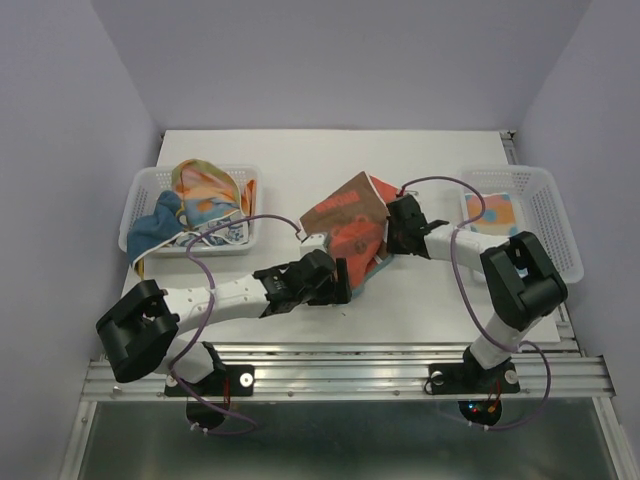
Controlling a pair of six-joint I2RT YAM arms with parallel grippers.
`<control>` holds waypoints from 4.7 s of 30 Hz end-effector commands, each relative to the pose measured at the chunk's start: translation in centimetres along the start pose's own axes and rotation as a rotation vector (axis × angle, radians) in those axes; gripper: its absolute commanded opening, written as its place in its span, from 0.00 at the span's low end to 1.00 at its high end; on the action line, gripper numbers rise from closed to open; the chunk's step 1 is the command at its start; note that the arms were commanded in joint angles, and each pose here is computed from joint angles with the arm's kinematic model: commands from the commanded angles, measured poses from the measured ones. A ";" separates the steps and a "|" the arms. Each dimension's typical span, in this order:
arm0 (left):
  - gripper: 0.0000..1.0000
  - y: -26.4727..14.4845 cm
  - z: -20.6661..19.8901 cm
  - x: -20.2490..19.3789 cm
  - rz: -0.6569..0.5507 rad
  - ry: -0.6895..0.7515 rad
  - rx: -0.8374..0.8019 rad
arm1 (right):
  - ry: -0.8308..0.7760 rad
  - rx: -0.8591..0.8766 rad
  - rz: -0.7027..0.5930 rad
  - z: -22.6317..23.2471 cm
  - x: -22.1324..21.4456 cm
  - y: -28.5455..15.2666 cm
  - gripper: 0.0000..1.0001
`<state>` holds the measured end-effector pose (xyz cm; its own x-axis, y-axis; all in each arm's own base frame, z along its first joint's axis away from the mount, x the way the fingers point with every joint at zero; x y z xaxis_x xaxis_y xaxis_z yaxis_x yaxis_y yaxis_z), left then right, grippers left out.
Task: Fold and stack the towels
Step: Flatten out the crumpled towel, then fold the towel
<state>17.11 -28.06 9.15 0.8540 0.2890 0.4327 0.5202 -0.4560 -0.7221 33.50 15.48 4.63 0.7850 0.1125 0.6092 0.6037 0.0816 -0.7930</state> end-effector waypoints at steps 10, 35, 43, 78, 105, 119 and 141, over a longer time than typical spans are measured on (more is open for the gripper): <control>0.99 -0.1 2.4 -0.5 -0.015 0.027 0.096 | 0.094 0.057 -0.068 1.3 -2.4 -6.1 0.01; 0.81 1.6 7.1 -1.2 -0.034 -0.096 0.367 | 0.102 0.102 -0.038 0.4 -6.7 -7.3 0.01; 0.80 0.5 9.0 -0.7 -0.053 -0.141 0.407 | 0.106 0.091 -0.035 0.1 -7.0 -7.4 0.01; 0.00 0.4 8.4 -3.6 0.029 0.004 0.559 | 0.093 0.186 -0.145 1.0 -5.2 -9.2 0.01; 0.00 -38.6 -19.7 12.9 -0.387 0.154 -1.141 | -0.099 0.930 -1.275 2.3 11.2 -51.7 0.01; 0.00 -31.7 -16.6 15.4 -0.549 -0.016 -0.827 | 0.074 0.662 -1.151 0.8 13.0 -43.9 0.01; 0.00 -2.6 -3.5 32.9 -0.518 -0.039 -0.336 | 0.127 -0.070 -0.821 -2.2 21.8 -14.2 0.01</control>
<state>40.84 -20.16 22.46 0.5527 0.5806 0.5978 0.8328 -0.4101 -0.3717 38.63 15.50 23.39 0.2816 -0.0144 0.9594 0.9574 0.0705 -0.2800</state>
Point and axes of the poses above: each gripper's point midway between its finger pads, its own y axis out along the fingers, its own z axis along the line the jaws close on, x = y × z, the point moved 3 cm from there along -y, back along the fingers, and after that the axes turned 12 degrees about -y, right-handed, at the moved point
